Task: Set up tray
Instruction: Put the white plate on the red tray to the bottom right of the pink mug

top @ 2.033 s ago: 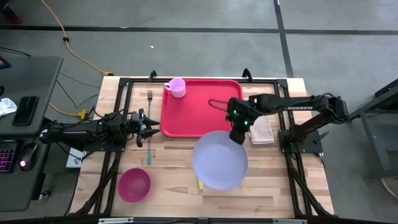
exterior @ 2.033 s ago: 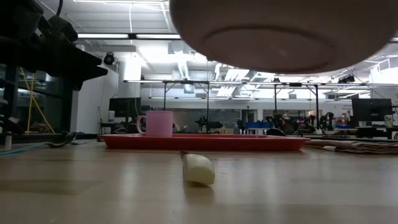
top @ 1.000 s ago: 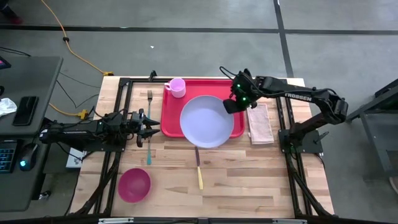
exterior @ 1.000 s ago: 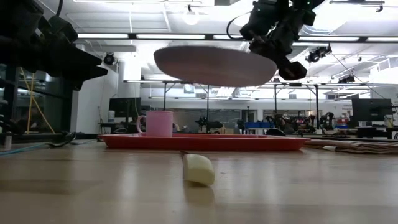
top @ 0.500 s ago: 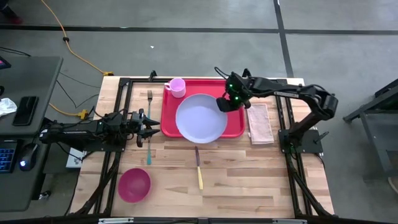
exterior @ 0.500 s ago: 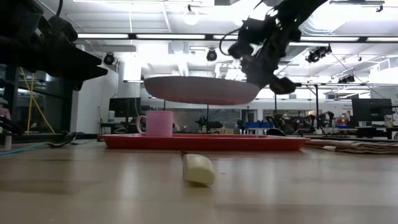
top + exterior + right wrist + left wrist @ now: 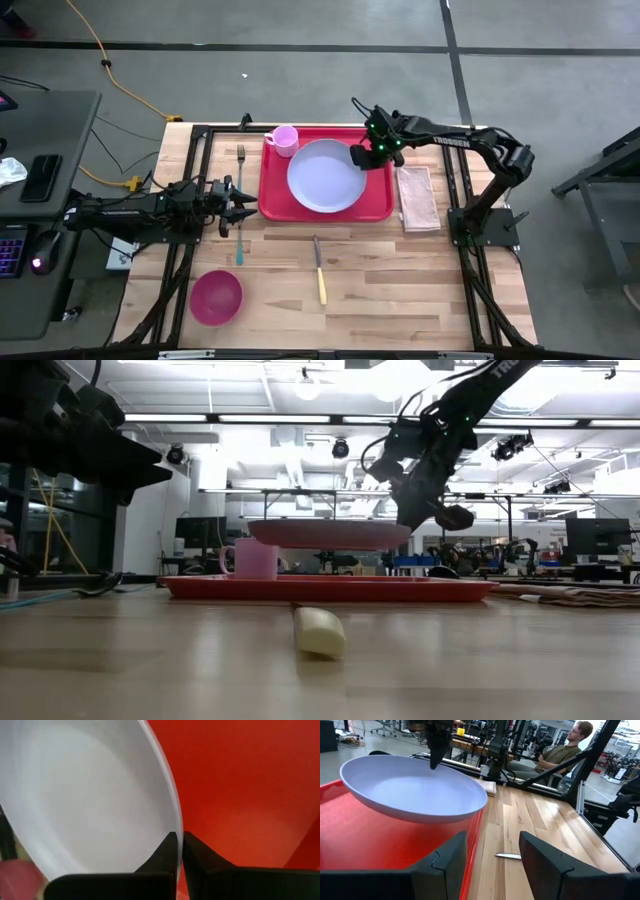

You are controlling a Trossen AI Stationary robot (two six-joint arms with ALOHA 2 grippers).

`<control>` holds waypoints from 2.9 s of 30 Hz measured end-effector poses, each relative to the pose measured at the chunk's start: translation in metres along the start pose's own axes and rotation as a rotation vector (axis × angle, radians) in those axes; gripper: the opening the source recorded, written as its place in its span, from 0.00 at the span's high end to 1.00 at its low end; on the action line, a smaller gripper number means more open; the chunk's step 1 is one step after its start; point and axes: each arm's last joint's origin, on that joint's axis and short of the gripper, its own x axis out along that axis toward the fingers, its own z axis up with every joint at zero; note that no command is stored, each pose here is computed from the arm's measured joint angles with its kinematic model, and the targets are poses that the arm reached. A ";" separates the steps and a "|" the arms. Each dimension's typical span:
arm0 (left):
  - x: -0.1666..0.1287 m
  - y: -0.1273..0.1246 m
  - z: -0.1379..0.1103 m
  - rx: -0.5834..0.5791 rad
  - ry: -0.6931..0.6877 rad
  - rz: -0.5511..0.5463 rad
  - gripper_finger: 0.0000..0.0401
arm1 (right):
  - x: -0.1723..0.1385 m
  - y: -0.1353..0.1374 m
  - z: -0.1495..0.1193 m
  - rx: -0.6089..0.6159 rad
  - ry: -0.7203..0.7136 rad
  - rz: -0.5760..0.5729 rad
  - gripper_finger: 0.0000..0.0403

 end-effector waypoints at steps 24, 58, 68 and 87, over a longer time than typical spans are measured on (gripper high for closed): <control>0.000 0.000 0.000 -0.008 0.000 0.001 0.47 | 0.041 -0.012 0.020 0.040 0.028 0.041 1.00; 0.000 0.000 0.000 -0.012 -0.001 0.001 0.47 | 0.061 -0.018 0.021 0.016 0.014 -0.036 1.00; 0.000 0.000 0.000 -0.012 -0.001 0.001 0.47 | 0.061 -0.018 0.023 0.002 -0.008 -0.028 1.00; 0.000 0.000 0.000 -0.015 -0.001 0.001 0.47 | 0.061 -0.018 0.024 -0.059 -0.038 -0.053 1.00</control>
